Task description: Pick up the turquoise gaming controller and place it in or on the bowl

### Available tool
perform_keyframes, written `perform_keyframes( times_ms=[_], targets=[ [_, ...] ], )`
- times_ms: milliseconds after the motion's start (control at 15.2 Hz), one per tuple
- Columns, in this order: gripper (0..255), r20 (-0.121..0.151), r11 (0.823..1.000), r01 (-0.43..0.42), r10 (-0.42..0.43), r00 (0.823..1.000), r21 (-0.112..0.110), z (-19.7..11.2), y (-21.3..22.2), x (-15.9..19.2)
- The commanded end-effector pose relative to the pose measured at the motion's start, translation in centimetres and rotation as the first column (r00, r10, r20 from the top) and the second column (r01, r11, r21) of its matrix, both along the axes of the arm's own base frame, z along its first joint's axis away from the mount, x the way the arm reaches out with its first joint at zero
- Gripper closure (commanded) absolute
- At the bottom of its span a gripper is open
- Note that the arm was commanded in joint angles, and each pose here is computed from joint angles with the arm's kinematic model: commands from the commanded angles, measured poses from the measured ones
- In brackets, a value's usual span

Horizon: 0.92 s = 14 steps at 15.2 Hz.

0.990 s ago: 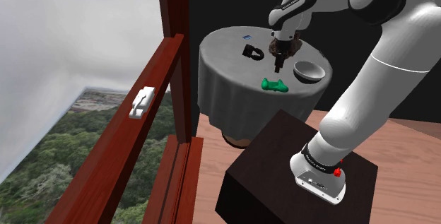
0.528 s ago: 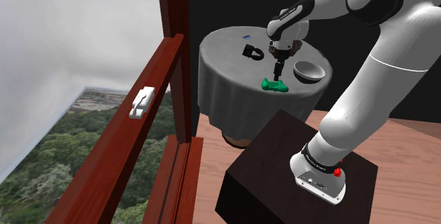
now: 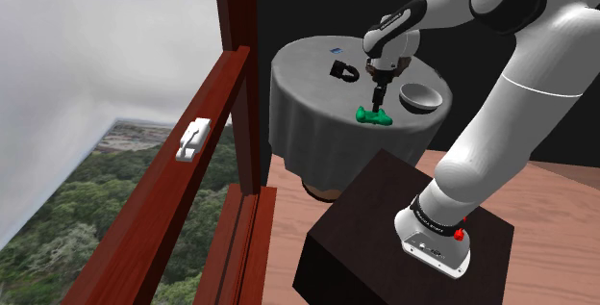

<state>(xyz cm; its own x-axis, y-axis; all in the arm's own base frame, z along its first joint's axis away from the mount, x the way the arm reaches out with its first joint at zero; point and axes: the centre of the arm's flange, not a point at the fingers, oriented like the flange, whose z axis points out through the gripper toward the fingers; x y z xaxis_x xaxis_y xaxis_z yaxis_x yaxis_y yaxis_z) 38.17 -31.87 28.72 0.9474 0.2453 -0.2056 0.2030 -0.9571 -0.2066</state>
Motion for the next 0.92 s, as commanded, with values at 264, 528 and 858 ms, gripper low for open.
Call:
perform_keyframes(
  times_ms=[264,528,858],
  targets=[
    [255,0.0,1.0,0.0,0.0,1.0,0.0,0.0,0.0,0.0],
    [255,0.0,1.0,0.0,0.0,1.0,0.0,0.0,0.0,0.0],
    [0,0.247,0.912,-0.28,0.358,0.9,-0.301,0.2,7.2,-4.6]
  ],
)
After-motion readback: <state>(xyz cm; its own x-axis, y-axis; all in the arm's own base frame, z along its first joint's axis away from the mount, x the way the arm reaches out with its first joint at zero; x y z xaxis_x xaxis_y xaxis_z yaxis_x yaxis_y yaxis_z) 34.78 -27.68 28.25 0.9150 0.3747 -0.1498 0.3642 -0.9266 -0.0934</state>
